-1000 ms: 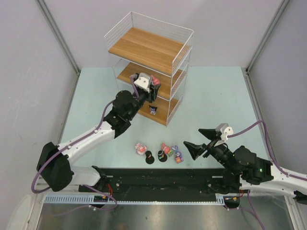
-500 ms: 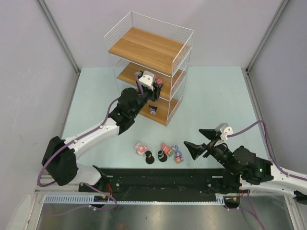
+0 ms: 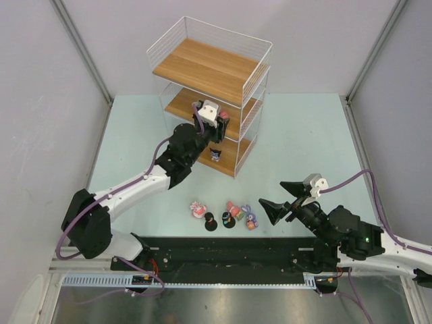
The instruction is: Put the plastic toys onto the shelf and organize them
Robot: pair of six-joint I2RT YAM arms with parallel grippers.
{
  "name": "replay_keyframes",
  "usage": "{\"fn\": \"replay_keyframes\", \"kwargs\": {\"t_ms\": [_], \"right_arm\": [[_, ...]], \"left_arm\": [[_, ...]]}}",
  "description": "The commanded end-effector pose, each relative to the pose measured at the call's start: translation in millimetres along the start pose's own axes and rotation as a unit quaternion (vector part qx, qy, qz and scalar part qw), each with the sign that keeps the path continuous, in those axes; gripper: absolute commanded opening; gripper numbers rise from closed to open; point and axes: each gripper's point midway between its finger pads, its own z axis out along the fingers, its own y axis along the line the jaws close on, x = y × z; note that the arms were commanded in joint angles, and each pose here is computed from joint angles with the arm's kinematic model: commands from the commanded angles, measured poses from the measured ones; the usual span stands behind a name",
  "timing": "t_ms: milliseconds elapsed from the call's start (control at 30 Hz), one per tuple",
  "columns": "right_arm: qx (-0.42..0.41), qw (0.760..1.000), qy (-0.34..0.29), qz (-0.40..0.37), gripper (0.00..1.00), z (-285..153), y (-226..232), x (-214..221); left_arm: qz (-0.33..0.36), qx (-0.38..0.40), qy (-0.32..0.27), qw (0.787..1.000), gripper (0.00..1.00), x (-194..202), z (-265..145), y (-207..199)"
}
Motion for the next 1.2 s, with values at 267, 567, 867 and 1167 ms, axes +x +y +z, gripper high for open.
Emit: {"fn": "replay_keyframes", "kwargs": {"t_ms": [267,567,867,1167], "right_arm": [[0.003,1.0,-0.01,0.008,1.0,0.2,0.3,-8.1],[0.0,1.0,-0.011,0.007,1.0,0.0,1.0,-8.6],[-0.007,1.0,-0.007,0.004,1.0,0.4,4.0,-6.6],[-0.011,1.0,-0.004,0.002,1.0,0.6,5.2,-5.1]], "left_arm": [[-0.021,-0.025,-0.027,0.999,0.04,-15.2,5.0,10.5],[-0.019,-0.023,-0.02,0.999,0.09,-9.7,2.7,10.6],[-0.016,-0.019,-0.015,1.0,0.4,-8.3,2.8,9.5],[-0.014,-0.007,-0.009,1.0,0.59,-5.3,3.5,4.7]]}}
